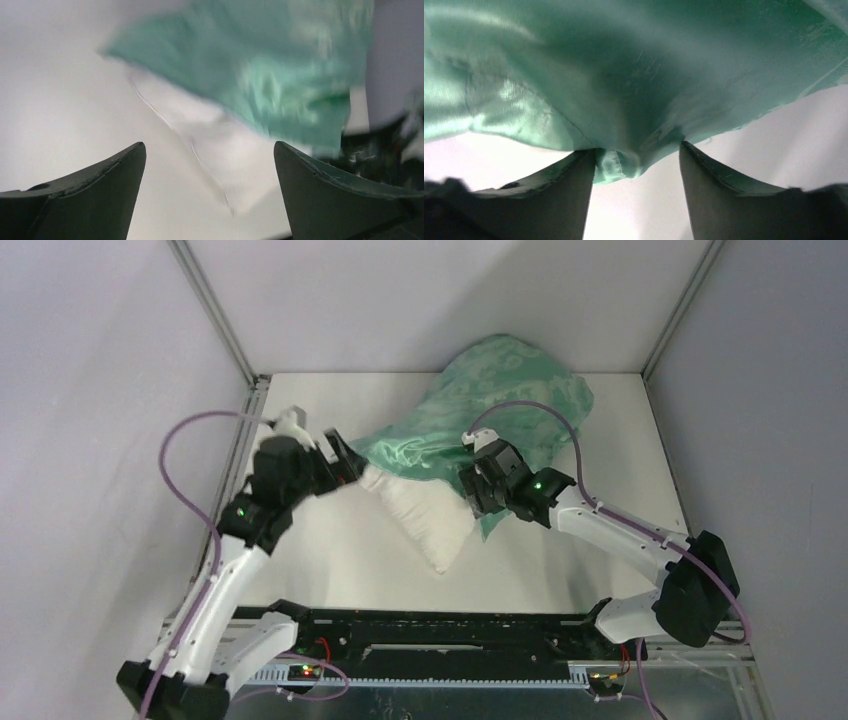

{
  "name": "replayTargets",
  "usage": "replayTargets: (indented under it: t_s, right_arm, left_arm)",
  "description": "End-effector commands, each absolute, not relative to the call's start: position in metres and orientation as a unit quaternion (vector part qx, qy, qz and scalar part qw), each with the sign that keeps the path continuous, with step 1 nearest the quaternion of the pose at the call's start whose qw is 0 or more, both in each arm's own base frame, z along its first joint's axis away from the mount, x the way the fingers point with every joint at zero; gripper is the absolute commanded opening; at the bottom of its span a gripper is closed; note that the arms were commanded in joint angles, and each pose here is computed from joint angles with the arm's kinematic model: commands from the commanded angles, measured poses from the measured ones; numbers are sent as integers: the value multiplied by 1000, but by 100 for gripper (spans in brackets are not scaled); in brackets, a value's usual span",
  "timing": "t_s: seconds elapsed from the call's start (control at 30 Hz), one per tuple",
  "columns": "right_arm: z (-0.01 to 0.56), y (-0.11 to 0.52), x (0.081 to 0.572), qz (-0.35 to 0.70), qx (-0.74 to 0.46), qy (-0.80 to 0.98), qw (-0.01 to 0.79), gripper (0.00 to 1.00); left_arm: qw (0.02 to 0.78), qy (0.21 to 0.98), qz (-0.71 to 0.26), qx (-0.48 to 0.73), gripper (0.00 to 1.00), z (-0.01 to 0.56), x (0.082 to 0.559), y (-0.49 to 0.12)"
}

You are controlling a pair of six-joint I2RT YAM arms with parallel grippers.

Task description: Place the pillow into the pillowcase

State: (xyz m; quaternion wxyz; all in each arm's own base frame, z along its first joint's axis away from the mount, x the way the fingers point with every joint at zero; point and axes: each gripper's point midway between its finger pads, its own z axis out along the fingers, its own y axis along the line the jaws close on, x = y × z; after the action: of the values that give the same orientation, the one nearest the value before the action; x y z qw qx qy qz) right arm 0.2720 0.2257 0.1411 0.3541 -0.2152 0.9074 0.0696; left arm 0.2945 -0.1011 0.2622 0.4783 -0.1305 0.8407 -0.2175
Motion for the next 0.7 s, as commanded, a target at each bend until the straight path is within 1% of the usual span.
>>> replayTargets:
  t_s: [0.0,0.1,0.13,0.2,0.27,0.3,0.37,0.43,0.53,0.57,0.6,0.63,0.67]
  right_arm:
    - [158,233,289,86,-194,896,390,52]
    - [168,231,291,89,-182,895,398,28]
    - [172,231,291,90,-179,894,400,22]
    - [179,230,290,93,-175,893,405,15]
    - [184,228,289,97,-171,892,408,3]
    - [187,229,288,102,-168,892,408,0]
    - [196,234,281,123,-161,893,401,0]
    - [214,250,266,164,-159,888,399,0]
    - [253,298,221,243,-200,859,403,0]
    - [263,311,206,261,-211,852,403,0]
    - [271,322,193,277,-224,844,400,0]
    - [274,330,184,288,-234,840,396,0]
    - [273,334,179,293,-239,839,390,0]
  left_arm:
    - [410,865,-272,-98,100,206,241,-151]
    - [377,859,-338,-83,99,188,211,-192]
    - [361,861,-351,-76,99,181,202,-205]
    - [350,864,-354,-76,99,166,199,-220]
    - [341,862,-366,-83,99,155,204,-233]
    - [344,858,-371,-90,99,150,210,-238]
    - [358,851,-366,-117,100,141,228,-243]
    - [381,837,-371,-132,100,143,250,-254]
    - [412,823,-362,-152,98,151,283,-268]
    - [420,820,-355,-159,93,153,293,-270]
    - [426,816,-359,-157,86,159,302,-276]
    - [431,810,-366,-155,76,169,308,-282]
    - [437,804,-373,-155,64,179,313,-286]
